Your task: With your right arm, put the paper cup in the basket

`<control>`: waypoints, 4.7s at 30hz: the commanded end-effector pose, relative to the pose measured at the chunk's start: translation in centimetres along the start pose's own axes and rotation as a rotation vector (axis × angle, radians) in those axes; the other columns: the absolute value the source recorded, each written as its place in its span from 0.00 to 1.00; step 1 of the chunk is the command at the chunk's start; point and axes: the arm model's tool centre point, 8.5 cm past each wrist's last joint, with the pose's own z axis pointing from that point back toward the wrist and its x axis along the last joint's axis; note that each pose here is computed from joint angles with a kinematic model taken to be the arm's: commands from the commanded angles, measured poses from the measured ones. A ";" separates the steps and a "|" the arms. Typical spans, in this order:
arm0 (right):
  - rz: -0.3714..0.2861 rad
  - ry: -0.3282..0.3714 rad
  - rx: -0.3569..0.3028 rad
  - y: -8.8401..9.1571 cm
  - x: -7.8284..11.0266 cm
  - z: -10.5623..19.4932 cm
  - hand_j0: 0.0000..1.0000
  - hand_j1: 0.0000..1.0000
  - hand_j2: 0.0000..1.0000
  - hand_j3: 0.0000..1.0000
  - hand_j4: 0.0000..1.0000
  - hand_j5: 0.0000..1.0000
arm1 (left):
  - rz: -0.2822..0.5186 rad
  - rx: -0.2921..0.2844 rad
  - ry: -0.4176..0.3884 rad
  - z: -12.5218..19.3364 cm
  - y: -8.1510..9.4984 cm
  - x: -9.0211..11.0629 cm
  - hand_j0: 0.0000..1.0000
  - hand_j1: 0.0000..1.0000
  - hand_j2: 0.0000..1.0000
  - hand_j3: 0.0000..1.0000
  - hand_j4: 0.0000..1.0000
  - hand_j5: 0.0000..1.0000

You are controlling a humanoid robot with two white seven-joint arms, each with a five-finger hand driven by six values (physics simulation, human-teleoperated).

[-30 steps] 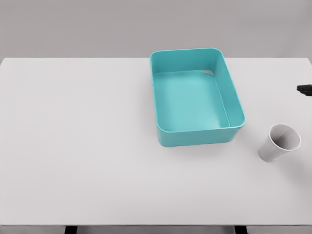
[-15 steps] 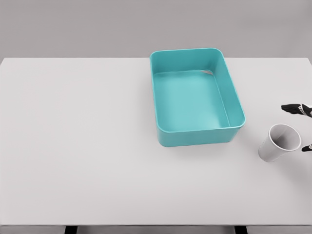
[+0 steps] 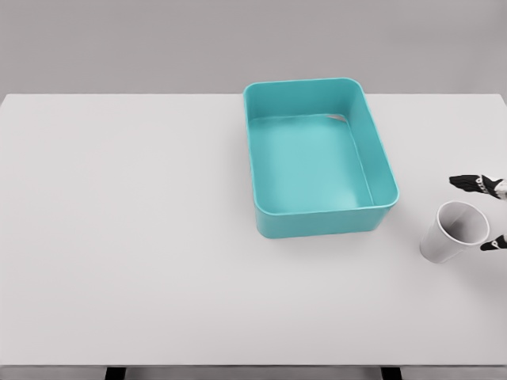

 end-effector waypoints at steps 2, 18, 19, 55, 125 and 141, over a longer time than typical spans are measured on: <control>-0.004 -0.010 -0.002 0.0 0.2 -0.1 1.00 1.00 1.00 1.00 1.00 1.00 | 0.000 0.000 0.000 0.0 0.0 0.0 1.00 1.00 1.00 1.00 1.00 1.00; 0.000 -0.031 0.054 1.4 0.8 -1.1 1.00 1.00 1.00 1.00 1.00 1.00 | 0.000 0.000 0.000 0.0 0.0 0.0 1.00 1.00 1.00 1.00 1.00 1.00; 0.000 -0.031 0.054 1.4 0.8 -1.1 1.00 1.00 1.00 1.00 1.00 1.00 | 0.000 0.000 0.000 0.0 0.0 0.0 1.00 1.00 1.00 1.00 1.00 1.00; 0.003 -0.082 0.093 2.5 2.2 -2.4 1.00 1.00 1.00 1.00 1.00 1.00 | 0.000 0.000 0.000 0.0 0.0 0.0 1.00 1.00 1.00 1.00 1.00 1.00; 0.228 -0.432 -0.198 -2.2 13.9 -19.1 0.61 0.61 0.61 0.61 0.61 0.61 | 0.000 0.000 0.000 0.0 0.0 0.0 1.00 1.00 1.00 1.00 1.00 1.00; 0.657 -0.165 -0.112 -0.6 19.1 -24.0 0.61 0.61 0.61 0.61 0.61 0.61 | 0.000 0.000 0.000 0.0 0.0 0.0 1.00 1.00 1.00 1.00 1.00 1.00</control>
